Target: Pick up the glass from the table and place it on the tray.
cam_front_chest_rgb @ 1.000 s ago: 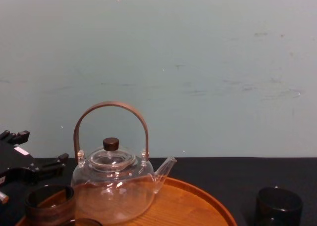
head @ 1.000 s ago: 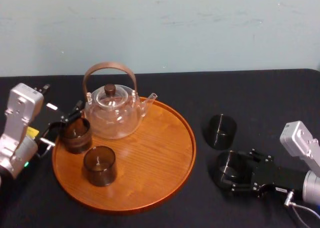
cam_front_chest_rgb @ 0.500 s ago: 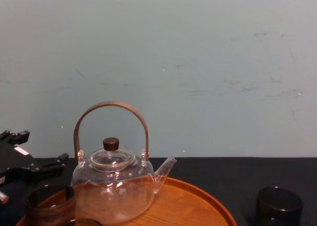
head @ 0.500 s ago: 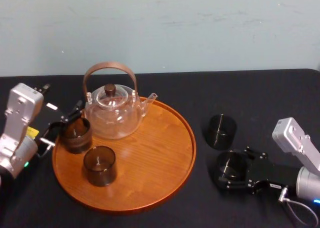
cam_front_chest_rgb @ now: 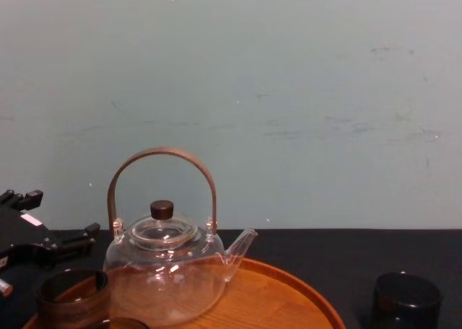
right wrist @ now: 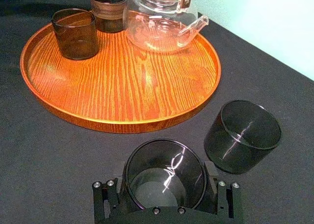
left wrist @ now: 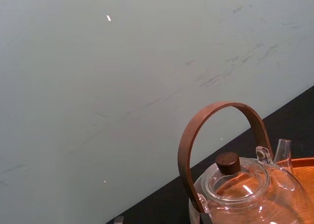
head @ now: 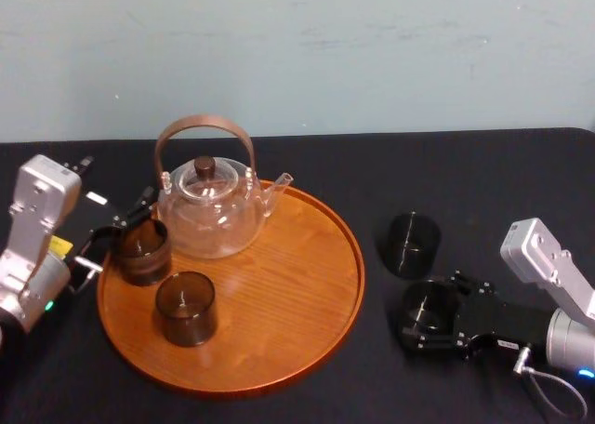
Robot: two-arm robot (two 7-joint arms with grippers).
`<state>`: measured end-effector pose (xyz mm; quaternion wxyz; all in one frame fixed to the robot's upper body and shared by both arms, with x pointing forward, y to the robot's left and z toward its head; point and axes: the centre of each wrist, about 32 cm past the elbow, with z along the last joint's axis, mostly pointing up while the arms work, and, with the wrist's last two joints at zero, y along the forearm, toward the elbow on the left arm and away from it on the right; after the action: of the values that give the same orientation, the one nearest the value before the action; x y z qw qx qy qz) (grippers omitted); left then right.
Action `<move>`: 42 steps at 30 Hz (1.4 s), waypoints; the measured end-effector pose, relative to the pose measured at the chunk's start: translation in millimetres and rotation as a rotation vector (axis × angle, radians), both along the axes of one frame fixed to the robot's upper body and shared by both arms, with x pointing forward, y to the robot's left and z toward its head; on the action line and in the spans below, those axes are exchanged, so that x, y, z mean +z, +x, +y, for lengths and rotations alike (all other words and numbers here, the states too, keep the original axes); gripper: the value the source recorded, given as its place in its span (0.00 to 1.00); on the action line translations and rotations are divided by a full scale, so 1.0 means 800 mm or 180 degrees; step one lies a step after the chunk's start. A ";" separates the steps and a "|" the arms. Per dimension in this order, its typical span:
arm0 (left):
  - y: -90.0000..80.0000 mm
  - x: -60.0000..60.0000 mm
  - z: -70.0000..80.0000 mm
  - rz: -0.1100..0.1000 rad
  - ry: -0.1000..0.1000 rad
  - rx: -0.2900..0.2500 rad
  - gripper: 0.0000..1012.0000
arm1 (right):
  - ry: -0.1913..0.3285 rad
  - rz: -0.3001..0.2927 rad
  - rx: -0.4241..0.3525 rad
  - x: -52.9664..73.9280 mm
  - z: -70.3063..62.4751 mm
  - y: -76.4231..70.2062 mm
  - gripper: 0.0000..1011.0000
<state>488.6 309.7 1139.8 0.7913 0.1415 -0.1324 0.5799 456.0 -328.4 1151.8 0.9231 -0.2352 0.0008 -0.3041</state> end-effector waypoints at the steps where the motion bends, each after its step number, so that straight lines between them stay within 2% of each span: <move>1: 0.000 0.000 0.000 0.0000 0.0000 0.0000 0.99 | 0.0001 0.0000 -0.0001 0.000 0.000 0.000 0.99; 7: 0.000 0.000 0.000 0.0000 0.0000 0.0000 0.99 | 0.0005 0.0001 -0.0003 0.000 -0.001 0.000 0.91; 26: 0.000 0.000 0.000 0.0000 0.0000 0.0000 0.99 | 0.0038 0.0027 0.0003 0.002 -0.003 0.000 0.91; 34: 0.000 0.000 0.000 0.0000 0.0000 0.0000 0.99 | 0.0104 -0.0008 0.0029 0.017 -0.006 0.003 0.91; 42: 0.000 0.000 0.000 0.0000 0.0000 0.0000 0.99 | 0.0145 -0.0123 0.0046 0.034 0.002 0.013 0.91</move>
<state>488.6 309.6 1139.8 0.7913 0.1415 -0.1324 0.5799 466.7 -327.1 1179.4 0.9303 -0.2081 -0.0118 -0.3018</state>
